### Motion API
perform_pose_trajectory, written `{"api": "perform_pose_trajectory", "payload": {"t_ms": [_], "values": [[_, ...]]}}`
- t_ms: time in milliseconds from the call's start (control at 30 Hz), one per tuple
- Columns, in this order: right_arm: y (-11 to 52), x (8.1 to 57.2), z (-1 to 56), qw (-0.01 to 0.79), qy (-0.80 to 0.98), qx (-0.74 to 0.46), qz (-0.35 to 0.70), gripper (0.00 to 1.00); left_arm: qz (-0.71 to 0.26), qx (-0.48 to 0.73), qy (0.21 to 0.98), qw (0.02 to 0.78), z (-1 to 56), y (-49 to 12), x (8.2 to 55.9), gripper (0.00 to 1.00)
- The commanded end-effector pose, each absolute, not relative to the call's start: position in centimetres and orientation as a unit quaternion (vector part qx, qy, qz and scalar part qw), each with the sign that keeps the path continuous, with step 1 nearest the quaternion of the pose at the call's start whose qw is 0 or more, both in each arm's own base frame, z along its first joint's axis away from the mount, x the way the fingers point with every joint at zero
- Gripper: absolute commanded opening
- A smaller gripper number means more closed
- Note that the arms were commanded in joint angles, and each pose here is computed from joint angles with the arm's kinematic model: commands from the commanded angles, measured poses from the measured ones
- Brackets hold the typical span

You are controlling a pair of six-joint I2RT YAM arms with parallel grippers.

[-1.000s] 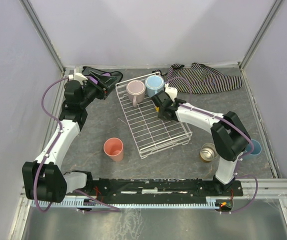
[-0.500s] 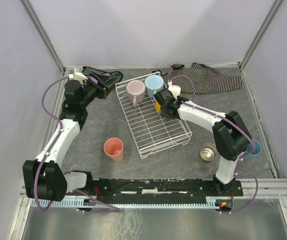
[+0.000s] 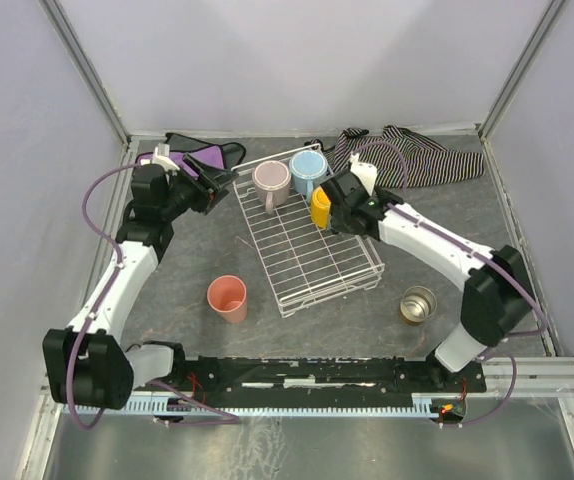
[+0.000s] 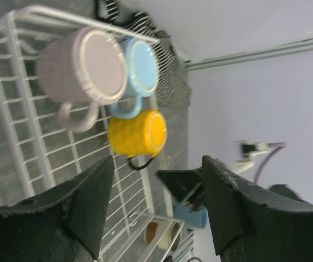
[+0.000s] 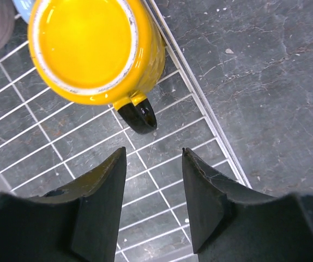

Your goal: Load the cups into the dish rack

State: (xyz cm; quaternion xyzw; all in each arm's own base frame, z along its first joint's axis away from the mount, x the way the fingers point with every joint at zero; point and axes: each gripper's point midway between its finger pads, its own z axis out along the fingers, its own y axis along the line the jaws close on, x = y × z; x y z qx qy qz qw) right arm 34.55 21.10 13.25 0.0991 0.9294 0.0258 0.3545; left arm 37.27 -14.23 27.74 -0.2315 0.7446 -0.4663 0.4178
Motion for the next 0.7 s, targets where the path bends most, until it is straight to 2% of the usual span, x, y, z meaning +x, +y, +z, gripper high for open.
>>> {"api": "perform_pose_trajectory", "payload": {"t_ms": [0,233,300,433,667], "values": [[20.1,33.0,16.9,0.373,0.922,0.091,0.043,0.54,-0.383,-0.205,0.799,0.416,26.4,-12.5,34.0,0.72],[18.7,31.2,20.4,0.398,0.915,0.041,0.059,0.57,-0.230,-0.195,0.884,0.358,23.5,-8.5,26.9,0.71],[18.4,30.8,21.2,0.402,0.913,0.030,0.068,0.62,-0.195,-0.191,0.902,0.335,23.2,-7.5,24.9,0.71],[17.9,30.1,21.9,0.394,0.913,0.029,0.102,0.70,-0.181,-0.192,0.922,0.282,22.0,-7.3,21.5,0.71],[17.4,30.2,23.1,0.385,0.907,0.041,0.165,0.76,-0.143,-0.188,0.949,0.208,19.1,-6.6,16.9,0.71]]}}
